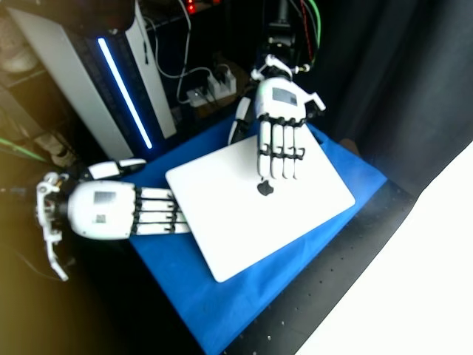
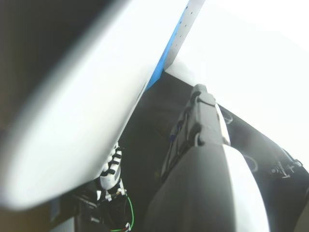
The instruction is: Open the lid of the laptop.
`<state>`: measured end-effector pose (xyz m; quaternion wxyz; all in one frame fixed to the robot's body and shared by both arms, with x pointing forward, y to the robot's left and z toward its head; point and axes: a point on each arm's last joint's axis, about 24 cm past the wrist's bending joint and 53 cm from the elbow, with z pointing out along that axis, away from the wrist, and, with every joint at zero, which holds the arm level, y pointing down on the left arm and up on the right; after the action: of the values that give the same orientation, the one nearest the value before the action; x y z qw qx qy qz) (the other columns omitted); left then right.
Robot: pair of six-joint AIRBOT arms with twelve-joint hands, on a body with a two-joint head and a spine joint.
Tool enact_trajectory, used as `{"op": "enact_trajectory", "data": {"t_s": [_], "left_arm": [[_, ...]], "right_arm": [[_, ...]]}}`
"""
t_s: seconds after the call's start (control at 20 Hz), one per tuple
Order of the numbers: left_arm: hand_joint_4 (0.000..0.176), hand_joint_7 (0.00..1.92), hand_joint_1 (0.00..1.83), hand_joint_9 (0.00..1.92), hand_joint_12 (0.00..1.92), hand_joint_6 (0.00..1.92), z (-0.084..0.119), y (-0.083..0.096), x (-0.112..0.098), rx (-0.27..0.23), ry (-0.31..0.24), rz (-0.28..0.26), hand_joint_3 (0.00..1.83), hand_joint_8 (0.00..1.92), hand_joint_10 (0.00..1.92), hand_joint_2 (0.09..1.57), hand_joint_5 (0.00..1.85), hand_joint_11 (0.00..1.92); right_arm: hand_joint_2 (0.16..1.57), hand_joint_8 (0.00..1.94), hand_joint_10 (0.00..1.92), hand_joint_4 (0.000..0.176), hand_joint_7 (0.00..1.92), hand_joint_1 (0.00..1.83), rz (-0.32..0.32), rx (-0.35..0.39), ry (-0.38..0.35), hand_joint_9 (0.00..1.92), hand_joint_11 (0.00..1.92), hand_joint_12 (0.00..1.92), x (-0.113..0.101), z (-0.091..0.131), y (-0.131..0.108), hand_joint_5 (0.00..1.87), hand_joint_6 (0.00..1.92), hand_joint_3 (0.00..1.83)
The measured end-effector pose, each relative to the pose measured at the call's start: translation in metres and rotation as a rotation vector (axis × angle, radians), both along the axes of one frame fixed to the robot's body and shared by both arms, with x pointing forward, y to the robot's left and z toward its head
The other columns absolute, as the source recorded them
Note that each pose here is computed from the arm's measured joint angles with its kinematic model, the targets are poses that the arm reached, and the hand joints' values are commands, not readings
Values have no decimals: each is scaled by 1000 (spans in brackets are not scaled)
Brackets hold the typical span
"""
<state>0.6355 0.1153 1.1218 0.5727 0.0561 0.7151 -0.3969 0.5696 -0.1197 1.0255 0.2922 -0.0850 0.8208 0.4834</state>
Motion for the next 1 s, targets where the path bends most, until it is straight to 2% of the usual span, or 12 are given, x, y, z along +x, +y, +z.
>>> {"op": "enact_trajectory", "data": {"t_s": [0.2,0.35,0.4,0.5,0.55,0.6,0.7,0.75,0.85,1.0], "left_arm": [[0,0,929,0,0,0,10,-2,6,-14,-25,3,0,0,0,1083,0,0],[0,0,932,0,0,0,22,-1,15,-32,-53,15,3,0,0,1102,0,0],[17,0,907,0,0,0,27,-2,19,-41,-62,19,6,0,0,1112,0,0],[12,0,932,0,0,0,34,-5,25,-62,-75,25,0,0,0,1102,0,0],[17,0,922,0,0,0,39,-6,28,-74,-85,28,0,0,0,1092,0,0],[8,0,914,0,0,0,41,-8,31,-82,-88,31,0,0,0,1085,0,0],[9,0,892,0,0,0,50,-11,39,-97,-104,35,0,0,0,1073,0,0],[20,0,907,0,0,0,54,-12,42,-102,-112,37,0,0,0,1071,0,0],[10,0,925,0,0,0,63,-14,49,-119,-126,46,0,0,0,1079,0,0],[0,0,933,0,0,0,60,-16,49,-116,-118,44,0,0,0,1068,0,0]], "right_arm": [[1142,0,0,0,0,0,5,-2,1,0,0,0,-1,-2,1,0,0,5],[1143,0,0,0,0,0,7,-5,3,0,0,0,-2,-3,3,0,0,4],[1144,0,0,0,0,0,7,-6,4,0,0,0,-2,-4,3,0,0,5],[1146,0,0,0,0,0,9,-9,5,0,0,0,-3,-5,3,0,0,5],[1151,0,0,0,0,0,11,-9,6,0,0,0,-3,-5,4,0,0,7],[1159,0,0,0,0,0,13,-9,7,0,0,0,-4,-6,5,0,0,10],[1161,0,0,0,0,0,16,-10,6,0,0,0,-4,-6,6,0,0,9],[1161,0,0,0,0,0,17,-11,6,0,0,0,-4,-6,6,0,0,9],[1156,0,0,0,0,0,19,-12,7,0,0,0,-5,-7,6,0,0,6],[1151,0,0,0,0,0,20,-13,7,0,0,0,-5,-7,6,0,0,2]]}}
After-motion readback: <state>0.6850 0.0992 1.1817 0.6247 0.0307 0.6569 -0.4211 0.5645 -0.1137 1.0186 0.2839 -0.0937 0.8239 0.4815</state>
